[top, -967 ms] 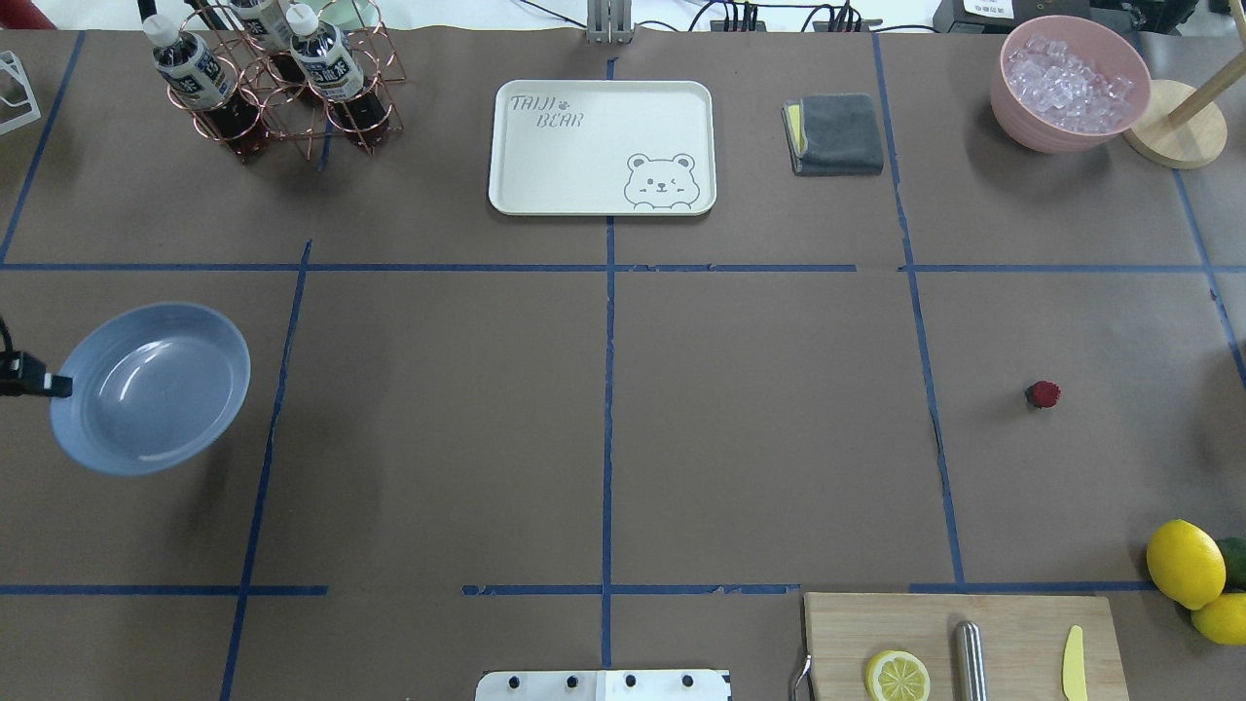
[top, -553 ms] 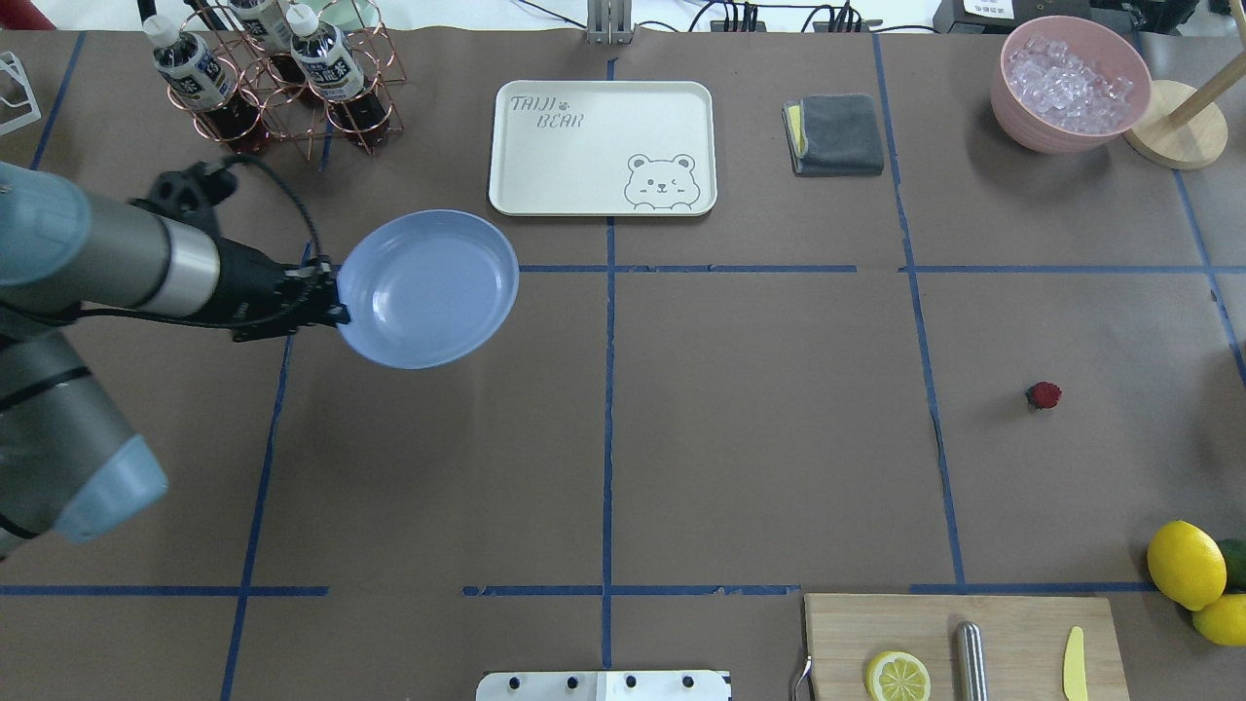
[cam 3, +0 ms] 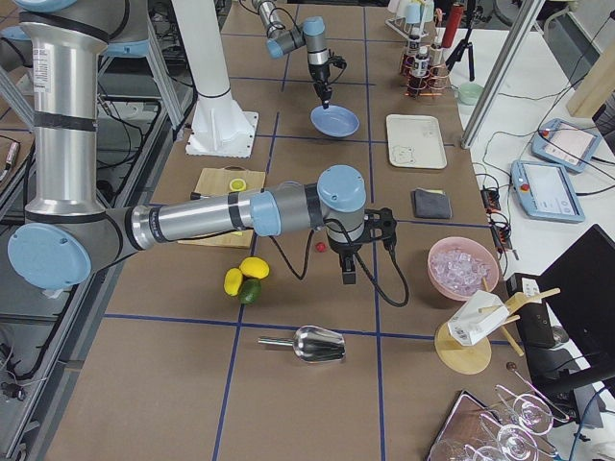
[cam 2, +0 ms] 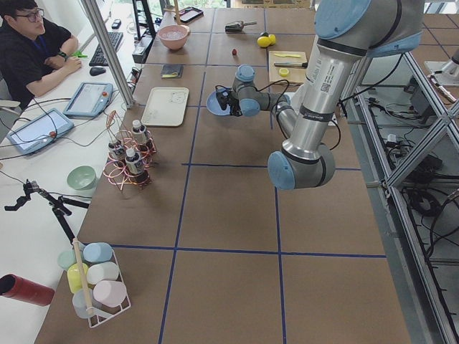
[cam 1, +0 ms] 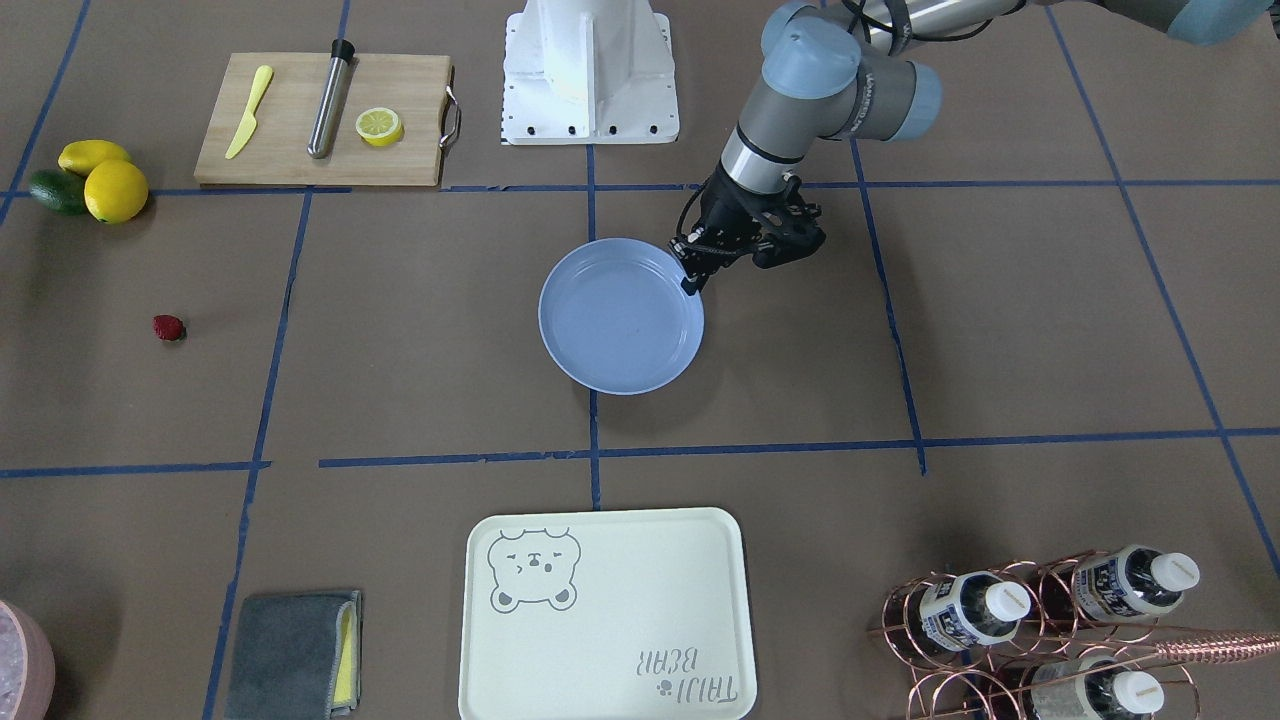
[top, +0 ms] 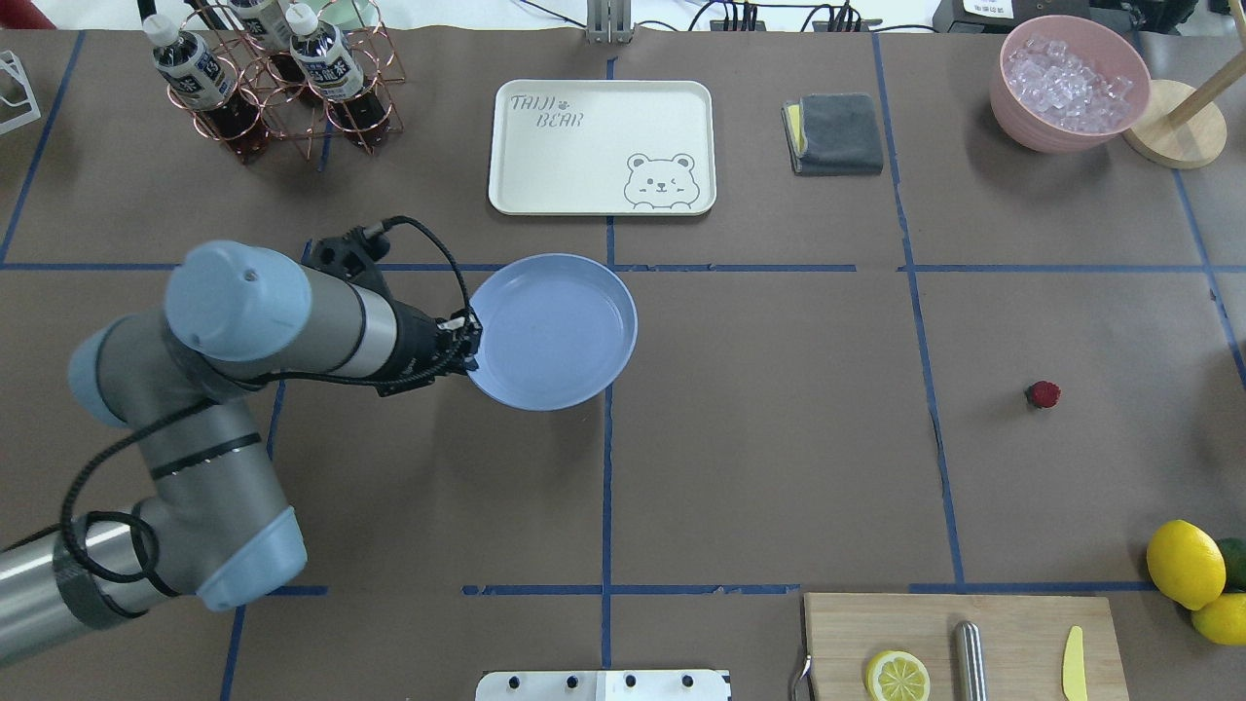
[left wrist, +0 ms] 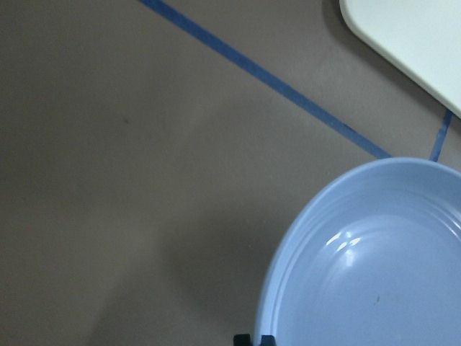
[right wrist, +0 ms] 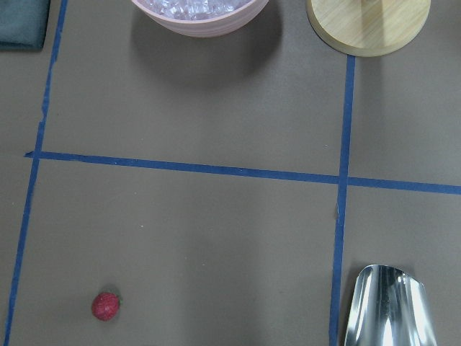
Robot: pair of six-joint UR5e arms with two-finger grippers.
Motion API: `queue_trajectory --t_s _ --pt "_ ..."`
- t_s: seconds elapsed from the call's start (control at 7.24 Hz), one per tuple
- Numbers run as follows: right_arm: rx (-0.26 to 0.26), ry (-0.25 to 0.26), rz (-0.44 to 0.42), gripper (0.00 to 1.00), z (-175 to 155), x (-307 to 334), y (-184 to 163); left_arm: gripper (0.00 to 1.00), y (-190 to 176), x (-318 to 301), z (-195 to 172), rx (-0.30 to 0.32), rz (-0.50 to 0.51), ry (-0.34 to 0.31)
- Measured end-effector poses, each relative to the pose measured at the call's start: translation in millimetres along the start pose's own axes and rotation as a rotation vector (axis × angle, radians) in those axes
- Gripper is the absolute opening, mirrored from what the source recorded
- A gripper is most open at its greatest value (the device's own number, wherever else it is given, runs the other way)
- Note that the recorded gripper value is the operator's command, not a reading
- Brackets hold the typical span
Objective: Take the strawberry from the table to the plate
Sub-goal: 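Carry the plate toward the table center and set it down with the left gripper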
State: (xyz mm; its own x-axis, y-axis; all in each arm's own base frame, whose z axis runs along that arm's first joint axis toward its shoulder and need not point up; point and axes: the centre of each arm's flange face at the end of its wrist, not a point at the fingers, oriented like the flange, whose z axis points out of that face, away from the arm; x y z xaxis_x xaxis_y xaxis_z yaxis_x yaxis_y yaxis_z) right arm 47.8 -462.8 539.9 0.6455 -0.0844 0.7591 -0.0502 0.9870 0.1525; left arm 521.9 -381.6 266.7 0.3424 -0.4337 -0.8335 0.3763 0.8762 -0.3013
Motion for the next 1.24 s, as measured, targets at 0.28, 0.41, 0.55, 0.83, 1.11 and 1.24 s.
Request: queue_trajectory --t_s 0.28,0.41,0.55,0.83,1.11,1.24 --pt "-0.001 -0.001 0.005 1.00 0 -1 0 0.99 24 5 13 -0.011 0.015 -0.003" --pt "-0.002 -0.001 0.005 1.00 1 -1 0 1.00 28 6 15 -0.014 0.021 -0.002" --pt "-0.004 -0.001 0.006 1.00 2 -2 0 1.00 29 5 14 -0.012 0.029 -0.003" --pt "-0.019 -0.003 0.023 1.00 10 -11 -2 1.00 19 4 4 -0.007 0.044 0.002" --pt "-0.050 -0.009 0.039 1.00 30 -45 -5 1.00 -3 11 -27 0.014 0.107 -0.037" --pt "-0.058 -0.007 0.042 1.00 49 -71 -5 1.00 -14 15 -47 0.033 0.145 -0.069"
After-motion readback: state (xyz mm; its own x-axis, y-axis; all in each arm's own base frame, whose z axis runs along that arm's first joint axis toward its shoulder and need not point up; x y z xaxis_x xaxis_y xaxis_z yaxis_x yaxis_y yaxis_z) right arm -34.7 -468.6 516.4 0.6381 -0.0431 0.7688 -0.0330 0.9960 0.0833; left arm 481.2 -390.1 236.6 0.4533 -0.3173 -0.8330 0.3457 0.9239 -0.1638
